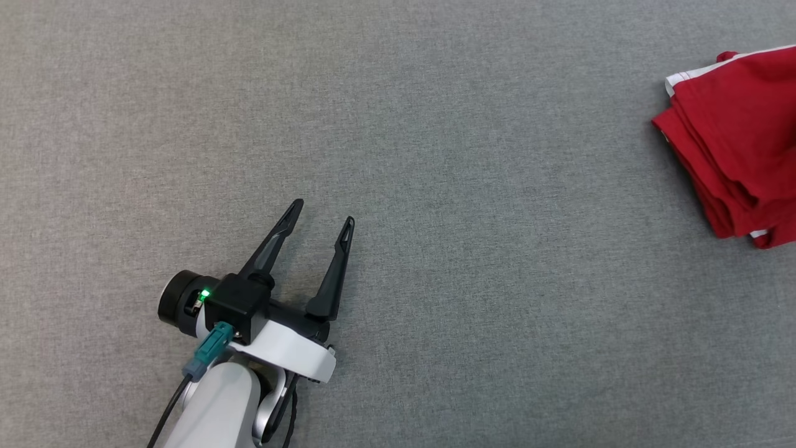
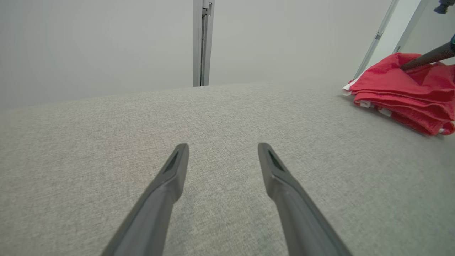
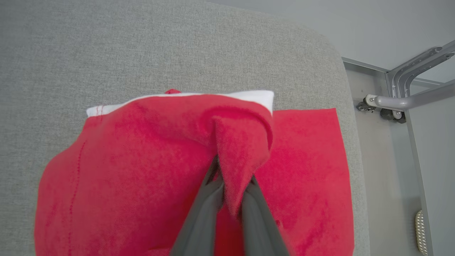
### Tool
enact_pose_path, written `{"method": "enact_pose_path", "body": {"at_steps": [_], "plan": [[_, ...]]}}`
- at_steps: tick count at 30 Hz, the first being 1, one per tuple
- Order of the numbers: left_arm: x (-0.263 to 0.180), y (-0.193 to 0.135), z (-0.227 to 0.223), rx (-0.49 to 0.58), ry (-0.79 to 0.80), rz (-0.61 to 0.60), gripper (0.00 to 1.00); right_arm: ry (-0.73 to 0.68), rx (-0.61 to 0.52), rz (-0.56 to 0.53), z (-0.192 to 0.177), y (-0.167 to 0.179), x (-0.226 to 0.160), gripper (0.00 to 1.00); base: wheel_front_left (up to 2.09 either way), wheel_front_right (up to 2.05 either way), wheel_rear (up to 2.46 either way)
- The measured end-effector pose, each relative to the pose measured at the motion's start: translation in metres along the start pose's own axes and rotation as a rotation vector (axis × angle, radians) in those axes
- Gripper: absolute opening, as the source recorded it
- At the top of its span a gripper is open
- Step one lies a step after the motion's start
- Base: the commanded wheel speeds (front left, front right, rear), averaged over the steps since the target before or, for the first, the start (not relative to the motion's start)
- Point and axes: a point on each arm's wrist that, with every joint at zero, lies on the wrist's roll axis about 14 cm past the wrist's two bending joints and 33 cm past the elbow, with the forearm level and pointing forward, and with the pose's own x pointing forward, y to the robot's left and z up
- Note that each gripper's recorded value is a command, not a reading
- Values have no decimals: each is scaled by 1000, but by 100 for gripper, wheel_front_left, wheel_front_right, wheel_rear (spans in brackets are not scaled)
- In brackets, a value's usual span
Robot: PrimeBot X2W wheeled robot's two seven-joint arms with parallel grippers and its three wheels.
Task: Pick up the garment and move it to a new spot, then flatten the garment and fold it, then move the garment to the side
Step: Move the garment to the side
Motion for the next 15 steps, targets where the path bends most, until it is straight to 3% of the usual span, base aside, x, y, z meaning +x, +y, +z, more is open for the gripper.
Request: {"method": "enact_pose_path", "body": {"at_steps": [1,2,8,12,15], "plan": [[0,1,-1,0,2,3,100,8,0,-5,-2,0,3,46,0,0,0],[0,2,-1,-1,2,6,100,10,0,-12,-3,0,5,100,0,0,0],[0,2,4,-2,-8,9,100,-20,-22,-42,-2,-3,4,100,0,0,0],[0,-1,13,1,-30,5,100,-70,-45,-136,4,-29,-10,100,0,0,0],[-2,-4,24,8,-52,3,100,-139,-44,-160,13,-31,-19,100,0,0,0]]}}
